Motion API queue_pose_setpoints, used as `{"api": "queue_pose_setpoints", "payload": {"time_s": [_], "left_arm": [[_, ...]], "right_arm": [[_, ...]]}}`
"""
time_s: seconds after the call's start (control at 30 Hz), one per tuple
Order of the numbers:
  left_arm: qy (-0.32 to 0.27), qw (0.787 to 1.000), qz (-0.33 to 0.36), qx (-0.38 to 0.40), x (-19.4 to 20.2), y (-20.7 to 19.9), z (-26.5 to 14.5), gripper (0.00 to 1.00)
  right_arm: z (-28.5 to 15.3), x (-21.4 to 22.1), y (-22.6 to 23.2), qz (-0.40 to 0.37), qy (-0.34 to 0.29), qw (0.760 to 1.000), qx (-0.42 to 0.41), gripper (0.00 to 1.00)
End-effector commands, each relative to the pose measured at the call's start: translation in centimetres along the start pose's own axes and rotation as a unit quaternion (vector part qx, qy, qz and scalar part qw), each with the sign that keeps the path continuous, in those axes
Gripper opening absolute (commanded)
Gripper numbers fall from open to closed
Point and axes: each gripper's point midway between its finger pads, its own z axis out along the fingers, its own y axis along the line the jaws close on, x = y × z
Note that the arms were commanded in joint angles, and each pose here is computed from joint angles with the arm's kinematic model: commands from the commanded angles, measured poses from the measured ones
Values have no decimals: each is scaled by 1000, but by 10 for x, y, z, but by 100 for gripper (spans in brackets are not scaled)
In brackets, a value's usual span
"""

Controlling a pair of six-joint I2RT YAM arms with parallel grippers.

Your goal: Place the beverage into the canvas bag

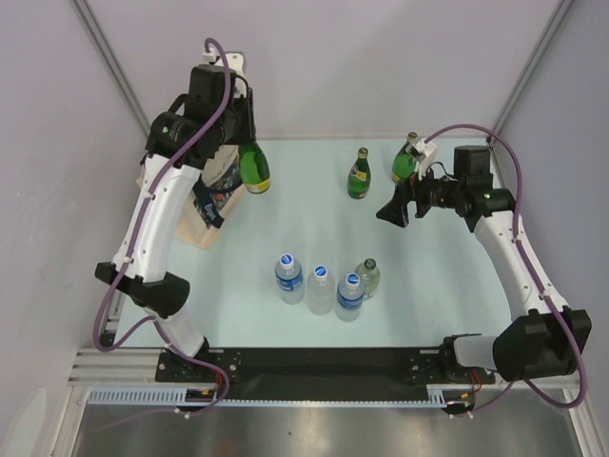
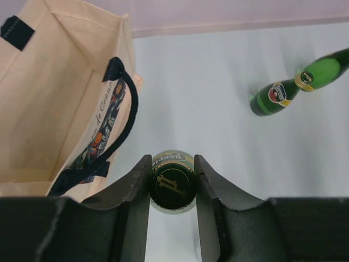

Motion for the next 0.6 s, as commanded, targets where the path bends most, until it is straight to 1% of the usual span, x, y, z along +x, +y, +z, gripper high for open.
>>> {"api": "queue_pose_setpoints", "payload": {"time_s": [0.0, 0.13, 0.33, 0.5, 0.57], "left_arm": [[-159, 986, -41, -5, -84, 20, -56, 0], [-192, 979, -61, -24, -104, 38, -58, 0], [-243, 966, -77, -44, -130, 53, -66, 0], [-289, 951, -88, -63, -156, 63, -65, 0], [-305, 944, -92, -82, -166, 73, -62, 0]], "right_arm": [[3, -15, 6, -26, -10, 1000, -11, 100], [6, -13, 7, -28, -5, 999, -15, 100], [6, -10, 9, -24, -1, 1000, -15, 100], [7, -7, 9, -19, 3, 1000, -16, 100], [7, -6, 10, -17, 5, 1000, -18, 100]]}}
